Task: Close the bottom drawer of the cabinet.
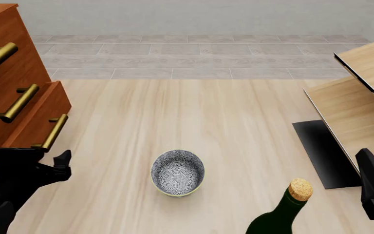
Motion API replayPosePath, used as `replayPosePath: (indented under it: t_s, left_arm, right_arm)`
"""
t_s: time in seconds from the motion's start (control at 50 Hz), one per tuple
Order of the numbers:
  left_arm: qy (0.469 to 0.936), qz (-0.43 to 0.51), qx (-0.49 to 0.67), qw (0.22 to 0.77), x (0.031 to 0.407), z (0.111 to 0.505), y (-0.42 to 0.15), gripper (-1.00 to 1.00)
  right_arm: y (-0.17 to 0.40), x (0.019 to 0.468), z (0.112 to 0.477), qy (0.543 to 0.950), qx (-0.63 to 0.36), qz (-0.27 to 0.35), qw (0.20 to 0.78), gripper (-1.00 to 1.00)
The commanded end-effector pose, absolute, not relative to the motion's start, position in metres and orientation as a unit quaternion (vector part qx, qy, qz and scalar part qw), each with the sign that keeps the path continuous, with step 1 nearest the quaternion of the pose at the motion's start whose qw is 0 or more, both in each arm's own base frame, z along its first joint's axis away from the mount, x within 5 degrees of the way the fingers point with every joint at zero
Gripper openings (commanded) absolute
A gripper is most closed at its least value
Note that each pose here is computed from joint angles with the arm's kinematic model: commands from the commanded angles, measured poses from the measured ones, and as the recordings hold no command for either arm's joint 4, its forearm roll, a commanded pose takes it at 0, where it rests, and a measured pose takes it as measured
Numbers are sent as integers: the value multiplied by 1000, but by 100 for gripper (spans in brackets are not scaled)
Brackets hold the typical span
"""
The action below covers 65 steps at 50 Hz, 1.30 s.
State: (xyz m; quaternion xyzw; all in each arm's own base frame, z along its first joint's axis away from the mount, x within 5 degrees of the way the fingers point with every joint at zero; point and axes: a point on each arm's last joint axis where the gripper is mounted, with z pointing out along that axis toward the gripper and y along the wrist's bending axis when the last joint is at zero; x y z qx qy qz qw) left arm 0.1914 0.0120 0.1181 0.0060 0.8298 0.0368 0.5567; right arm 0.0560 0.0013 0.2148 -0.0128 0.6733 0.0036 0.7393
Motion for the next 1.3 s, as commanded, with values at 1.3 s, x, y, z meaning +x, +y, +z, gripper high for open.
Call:
replayPosePath:
  t_s: [1.3]
  left_arm:
    - [826,109,0,553,189,110,37,100]
  right_arm:
    - [1,56,215,672,-14,1,740,100]
